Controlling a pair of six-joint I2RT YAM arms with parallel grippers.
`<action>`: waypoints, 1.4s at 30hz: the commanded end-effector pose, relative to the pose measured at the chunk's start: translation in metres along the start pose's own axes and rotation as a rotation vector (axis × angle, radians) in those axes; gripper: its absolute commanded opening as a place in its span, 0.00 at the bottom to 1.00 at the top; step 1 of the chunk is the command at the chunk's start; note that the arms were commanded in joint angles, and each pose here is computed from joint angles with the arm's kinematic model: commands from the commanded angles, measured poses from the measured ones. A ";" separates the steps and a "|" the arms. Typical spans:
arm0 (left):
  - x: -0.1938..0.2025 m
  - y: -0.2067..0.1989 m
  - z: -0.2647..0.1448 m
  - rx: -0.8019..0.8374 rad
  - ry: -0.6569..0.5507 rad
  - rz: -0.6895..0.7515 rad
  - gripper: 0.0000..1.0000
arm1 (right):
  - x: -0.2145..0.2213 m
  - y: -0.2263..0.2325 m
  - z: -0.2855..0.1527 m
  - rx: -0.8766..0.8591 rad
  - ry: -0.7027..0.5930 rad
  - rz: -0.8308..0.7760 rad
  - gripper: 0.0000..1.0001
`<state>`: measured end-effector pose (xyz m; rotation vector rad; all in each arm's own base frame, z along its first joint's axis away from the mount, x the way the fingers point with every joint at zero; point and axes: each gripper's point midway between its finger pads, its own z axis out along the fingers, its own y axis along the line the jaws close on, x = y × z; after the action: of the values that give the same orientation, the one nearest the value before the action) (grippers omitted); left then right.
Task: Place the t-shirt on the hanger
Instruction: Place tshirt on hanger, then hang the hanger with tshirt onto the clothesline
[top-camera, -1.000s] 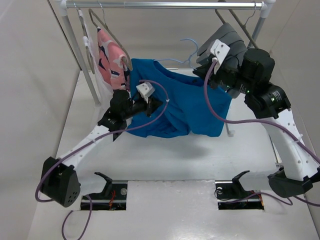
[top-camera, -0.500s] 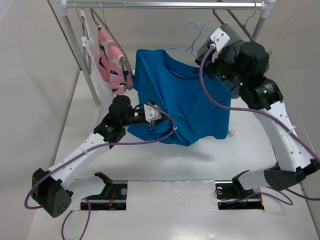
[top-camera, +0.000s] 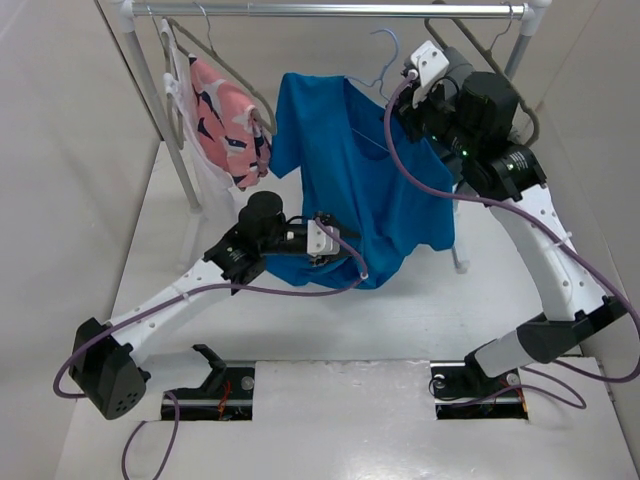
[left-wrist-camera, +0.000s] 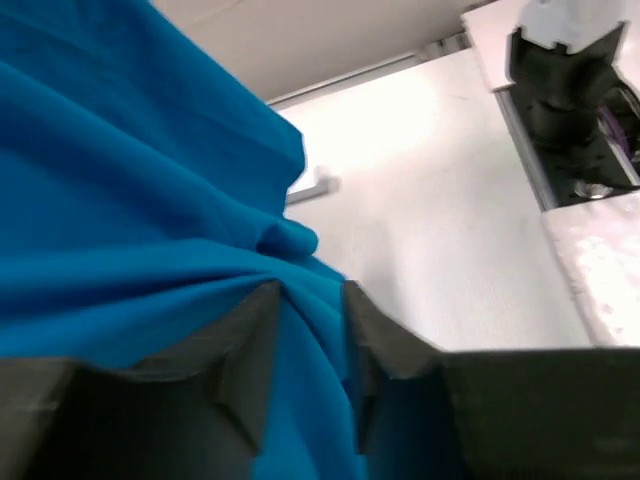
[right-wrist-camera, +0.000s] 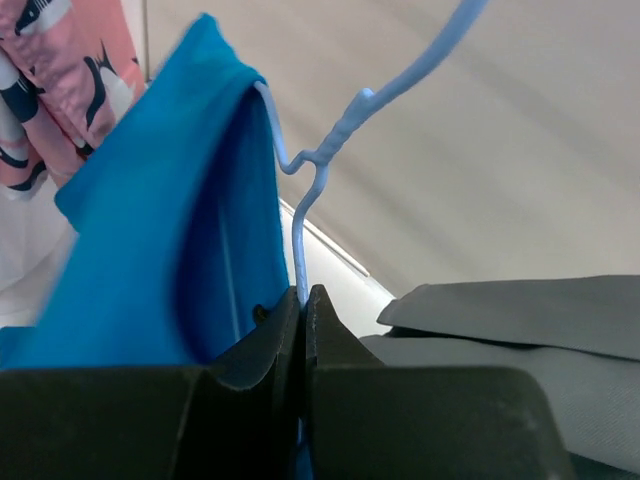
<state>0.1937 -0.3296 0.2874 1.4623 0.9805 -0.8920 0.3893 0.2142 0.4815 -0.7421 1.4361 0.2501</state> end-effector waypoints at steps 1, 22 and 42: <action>-0.018 0.031 -0.013 -0.164 -0.038 -0.046 0.35 | -0.052 -0.022 -0.027 0.097 -0.147 -0.031 0.00; -0.015 0.175 -0.125 -0.984 0.001 -0.073 0.71 | -0.034 -0.017 -0.107 -0.112 -0.078 -0.235 0.00; 0.057 0.121 -0.074 -0.360 0.061 -0.210 0.00 | 0.024 0.042 -0.147 -0.354 0.009 -0.241 0.00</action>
<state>0.3521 -0.2476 0.2682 1.0003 1.3790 -0.6673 0.2592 0.1513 0.4351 -1.1846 1.3890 0.3427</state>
